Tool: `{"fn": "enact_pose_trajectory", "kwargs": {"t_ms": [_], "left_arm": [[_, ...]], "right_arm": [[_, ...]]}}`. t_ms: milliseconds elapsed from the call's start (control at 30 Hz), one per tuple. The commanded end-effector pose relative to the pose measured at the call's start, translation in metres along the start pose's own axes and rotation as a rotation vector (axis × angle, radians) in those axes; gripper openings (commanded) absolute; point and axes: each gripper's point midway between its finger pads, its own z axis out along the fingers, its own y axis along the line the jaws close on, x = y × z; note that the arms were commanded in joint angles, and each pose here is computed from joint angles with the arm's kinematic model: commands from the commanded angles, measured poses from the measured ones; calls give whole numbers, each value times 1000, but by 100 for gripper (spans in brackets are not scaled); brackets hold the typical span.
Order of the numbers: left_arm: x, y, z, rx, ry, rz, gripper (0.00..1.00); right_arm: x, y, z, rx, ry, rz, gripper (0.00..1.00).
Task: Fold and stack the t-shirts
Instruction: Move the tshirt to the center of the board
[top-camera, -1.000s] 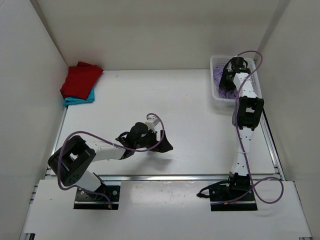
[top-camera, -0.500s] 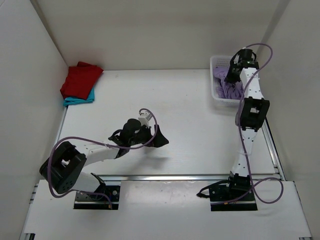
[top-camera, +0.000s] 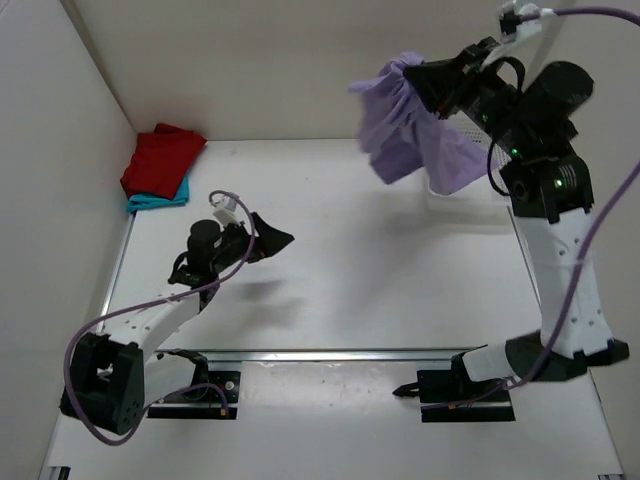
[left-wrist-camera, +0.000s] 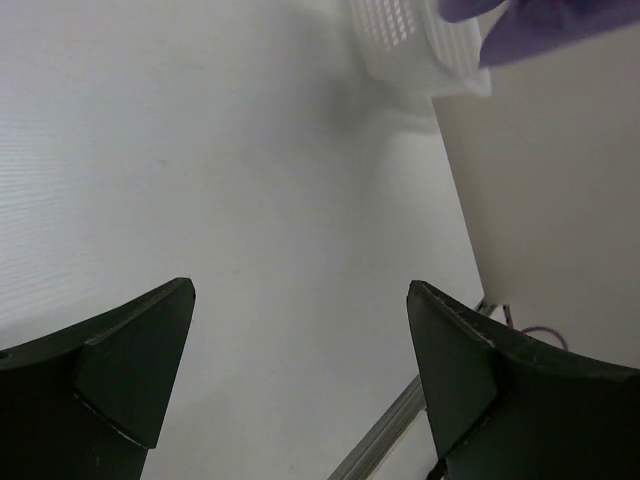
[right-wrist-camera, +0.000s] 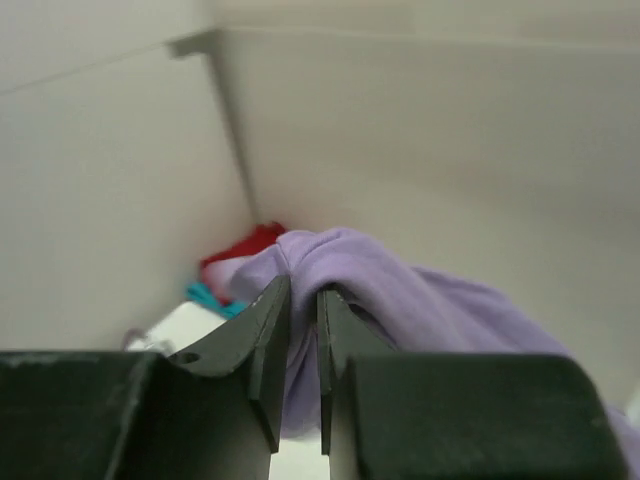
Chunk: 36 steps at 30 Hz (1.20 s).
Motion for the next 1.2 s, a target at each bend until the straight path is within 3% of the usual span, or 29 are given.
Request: {"fn": "enact_pose_trajectory", "kwargs": {"t_ms": [0,133,200,267,300,400,467,533,700,767,800,900,1067,1167], "left_arm": [[-19,1,-22,18,-79,-47,98],[-57,17,-49,-44,-225,-75,99],[-73,16,-62,-56,-282,-61,99],[-81,28,-71,-114,-329,-70,99],[-80,33,-73,-130,-339,-72,99],[-73,40,-71,-160,-319,-61,99],[-64,47,-71,-181,-322,-58,99],[-58,59,-72,-238,-326,-48,98],[-36,83,-70,-345,-294,-18,99],[-32,86,-67,-352,-291,-15,99],[-31,89,-66,-361,-293,-19,99],[-26,90,-57,-344,-267,-27,99],[-24,109,-56,-361,-262,-101,99],[-22,120,-61,-405,-259,-109,78]], "right_arm": [[-17,41,-5,-176,-118,4,0],[17,48,2,-337,-24,128,0],[80,26,14,-308,96,244,0],[129,9,18,-281,134,298,0],[175,-5,17,-241,209,376,0],[261,-37,17,-187,302,496,1],[301,-58,17,-147,362,548,9],[329,-86,14,-72,410,588,25],[336,-90,3,87,436,458,46],[363,-68,-12,119,490,429,45],[380,-57,-22,141,523,415,29],[409,1,-29,25,584,379,1],[456,90,-20,-201,763,276,4],[484,113,-12,-250,827,272,25]]}}
